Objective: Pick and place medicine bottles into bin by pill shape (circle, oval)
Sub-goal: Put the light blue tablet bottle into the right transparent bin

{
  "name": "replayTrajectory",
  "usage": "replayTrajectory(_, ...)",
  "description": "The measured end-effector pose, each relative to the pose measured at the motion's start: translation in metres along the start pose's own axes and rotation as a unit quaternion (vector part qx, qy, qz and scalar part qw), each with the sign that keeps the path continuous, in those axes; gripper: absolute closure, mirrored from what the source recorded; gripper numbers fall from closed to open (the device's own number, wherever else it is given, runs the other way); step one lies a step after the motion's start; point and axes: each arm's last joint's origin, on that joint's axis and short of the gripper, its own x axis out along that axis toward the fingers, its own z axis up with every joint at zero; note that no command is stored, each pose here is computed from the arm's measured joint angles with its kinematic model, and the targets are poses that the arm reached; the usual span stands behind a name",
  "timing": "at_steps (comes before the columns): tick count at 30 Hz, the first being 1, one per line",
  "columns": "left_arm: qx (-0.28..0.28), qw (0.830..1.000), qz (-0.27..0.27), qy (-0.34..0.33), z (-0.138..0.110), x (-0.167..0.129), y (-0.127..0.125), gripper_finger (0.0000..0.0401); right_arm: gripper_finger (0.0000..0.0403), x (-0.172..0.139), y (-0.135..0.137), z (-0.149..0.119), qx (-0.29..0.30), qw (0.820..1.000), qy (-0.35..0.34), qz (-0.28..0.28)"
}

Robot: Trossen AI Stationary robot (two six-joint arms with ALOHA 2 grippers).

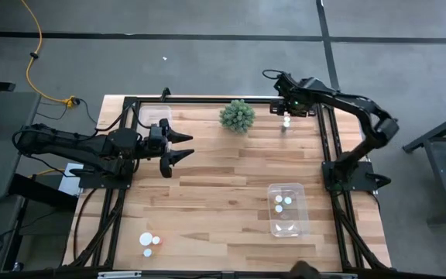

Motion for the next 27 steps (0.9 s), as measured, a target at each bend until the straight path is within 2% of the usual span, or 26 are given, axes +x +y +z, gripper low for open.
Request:
replayTrajectory(10,0.000,1.000,0.000,0.000,0.000,0.000,0.000,0.0184,0.0163,0.045,-0.003,0.016,0.040,0.997,0.055,-0.035)
replayTrajectory(19,0.000,1.000,0.000,0.000,0.000,0.000,0.000,0.0184,0.0165,0.062,-0.003,0.021,0.057,0.995,0.068,-0.042)
replayTrajectory(27,0.000,1.000,0.000,0.000,0.000,0.000,0.000,0.0184,0.0217,0.063,-0.002,0.023,0.059,0.996,0.060,-0.035)
